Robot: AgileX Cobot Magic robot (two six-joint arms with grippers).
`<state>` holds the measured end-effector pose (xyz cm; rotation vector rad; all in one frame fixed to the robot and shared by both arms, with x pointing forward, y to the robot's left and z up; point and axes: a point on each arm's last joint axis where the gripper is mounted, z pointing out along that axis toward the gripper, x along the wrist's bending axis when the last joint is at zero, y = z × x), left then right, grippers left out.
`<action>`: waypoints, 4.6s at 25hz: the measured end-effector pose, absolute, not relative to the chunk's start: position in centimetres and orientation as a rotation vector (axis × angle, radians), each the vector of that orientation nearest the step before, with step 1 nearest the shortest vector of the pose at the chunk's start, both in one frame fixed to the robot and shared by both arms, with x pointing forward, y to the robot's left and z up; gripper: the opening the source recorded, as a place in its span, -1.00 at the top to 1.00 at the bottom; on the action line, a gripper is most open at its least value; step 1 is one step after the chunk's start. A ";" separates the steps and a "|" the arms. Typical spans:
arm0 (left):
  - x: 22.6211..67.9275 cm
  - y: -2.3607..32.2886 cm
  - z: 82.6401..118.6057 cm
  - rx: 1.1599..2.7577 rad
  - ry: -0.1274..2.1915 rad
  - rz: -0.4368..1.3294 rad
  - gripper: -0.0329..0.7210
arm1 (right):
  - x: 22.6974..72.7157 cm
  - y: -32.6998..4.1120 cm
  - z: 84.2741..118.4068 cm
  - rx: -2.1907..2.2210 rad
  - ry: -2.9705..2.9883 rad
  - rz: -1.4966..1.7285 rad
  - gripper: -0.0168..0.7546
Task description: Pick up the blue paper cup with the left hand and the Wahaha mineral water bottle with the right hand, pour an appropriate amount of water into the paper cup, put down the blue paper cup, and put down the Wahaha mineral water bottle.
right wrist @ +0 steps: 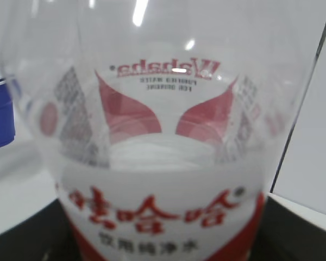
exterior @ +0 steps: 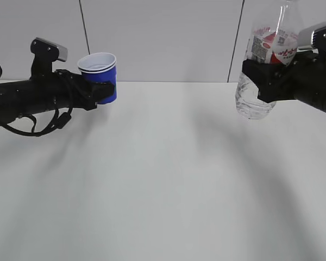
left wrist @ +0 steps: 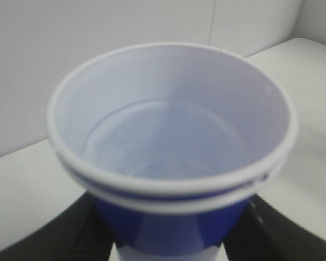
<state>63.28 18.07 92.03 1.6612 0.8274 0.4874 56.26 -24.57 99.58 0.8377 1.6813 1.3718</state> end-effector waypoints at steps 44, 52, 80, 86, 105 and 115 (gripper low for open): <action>59.1 22.1 89.1 1.503 0.921 0.826 -0.22 | 56.3 -24.6 99.6 0.841 1.684 1.372 -0.16; 59.1 22.4 86.0 1.533 1.013 0.801 -0.22 | 56.2 -24.5 99.5 0.838 1.687 1.372 -0.16; 58.6 22.9 81.7 1.575 1.112 0.784 -0.22 | 56.2 -24.4 99.5 0.812 1.709 1.369 -0.16; 58.6 22.9 81.7 1.575 1.112 0.784 -0.22 | 56.1 -24.4 99.4 0.807 1.718 1.369 -0.16; 58.6 22.9 81.7 1.574 1.117 0.786 -0.57 | 56.1 -24.3 99.4 0.806 1.716 1.370 -0.16; 58.3 23.0 81.5 1.583 1.126 0.778 -0.65 | 56.1 -24.3 99.4 0.804 1.714 1.374 -0.16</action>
